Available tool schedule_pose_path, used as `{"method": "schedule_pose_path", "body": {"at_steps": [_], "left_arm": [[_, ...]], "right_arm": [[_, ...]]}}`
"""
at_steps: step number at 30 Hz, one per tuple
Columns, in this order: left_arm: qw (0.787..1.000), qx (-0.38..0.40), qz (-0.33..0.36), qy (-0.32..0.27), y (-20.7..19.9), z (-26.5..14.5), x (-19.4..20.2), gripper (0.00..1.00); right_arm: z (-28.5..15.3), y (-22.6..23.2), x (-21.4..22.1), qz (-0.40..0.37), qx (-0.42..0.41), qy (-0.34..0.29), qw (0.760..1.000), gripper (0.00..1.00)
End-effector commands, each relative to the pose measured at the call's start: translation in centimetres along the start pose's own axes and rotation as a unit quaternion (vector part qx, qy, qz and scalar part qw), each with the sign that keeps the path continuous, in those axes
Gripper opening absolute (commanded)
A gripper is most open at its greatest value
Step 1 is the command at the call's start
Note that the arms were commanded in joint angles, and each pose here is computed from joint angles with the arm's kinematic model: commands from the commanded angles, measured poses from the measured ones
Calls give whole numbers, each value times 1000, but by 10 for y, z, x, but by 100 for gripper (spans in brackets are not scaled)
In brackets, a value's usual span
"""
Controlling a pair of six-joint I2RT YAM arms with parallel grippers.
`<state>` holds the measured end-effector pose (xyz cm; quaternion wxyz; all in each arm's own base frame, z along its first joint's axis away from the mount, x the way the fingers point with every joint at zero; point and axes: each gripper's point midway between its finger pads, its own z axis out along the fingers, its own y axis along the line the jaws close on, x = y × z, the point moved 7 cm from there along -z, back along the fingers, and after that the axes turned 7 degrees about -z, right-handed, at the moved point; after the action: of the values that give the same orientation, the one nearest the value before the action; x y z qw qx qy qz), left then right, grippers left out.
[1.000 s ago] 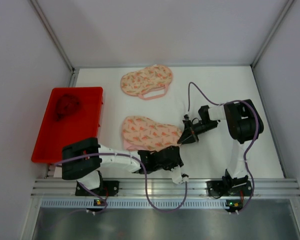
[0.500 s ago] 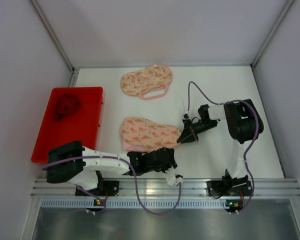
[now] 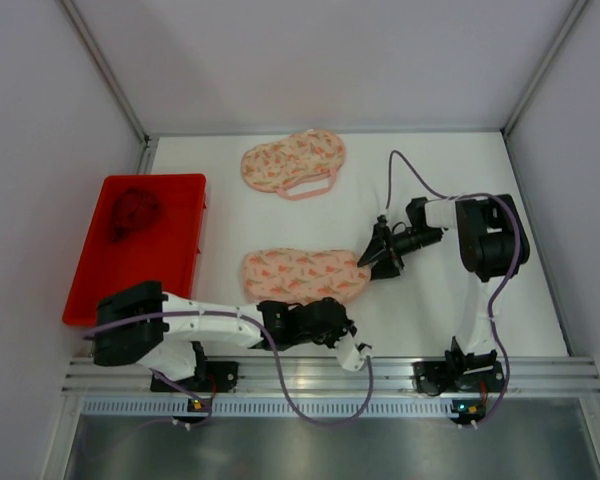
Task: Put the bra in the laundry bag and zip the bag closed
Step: Zip the zipper on the laundry bag.
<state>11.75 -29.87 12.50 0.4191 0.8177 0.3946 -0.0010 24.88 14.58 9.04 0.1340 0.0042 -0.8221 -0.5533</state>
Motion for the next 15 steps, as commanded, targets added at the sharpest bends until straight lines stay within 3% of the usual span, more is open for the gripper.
{"method": "schedule_pose_path", "body": {"at_steps": [1, 5, 15], "left_arm": [[996, -2, -83, -16, 31, 11, -20, 0], [991, -17, -130, -5, 68, 27, -20, 0], [989, -27, -146, -4, 92, 44, -12, 0]], "right_arm": [[-14, 9, -18, -41, 21, -20, 999, 66], [-26, 20, -14, -54, 42, -36, 997, 86], [-30, 27, 5, -43, 37, -31, 998, 81]]}}
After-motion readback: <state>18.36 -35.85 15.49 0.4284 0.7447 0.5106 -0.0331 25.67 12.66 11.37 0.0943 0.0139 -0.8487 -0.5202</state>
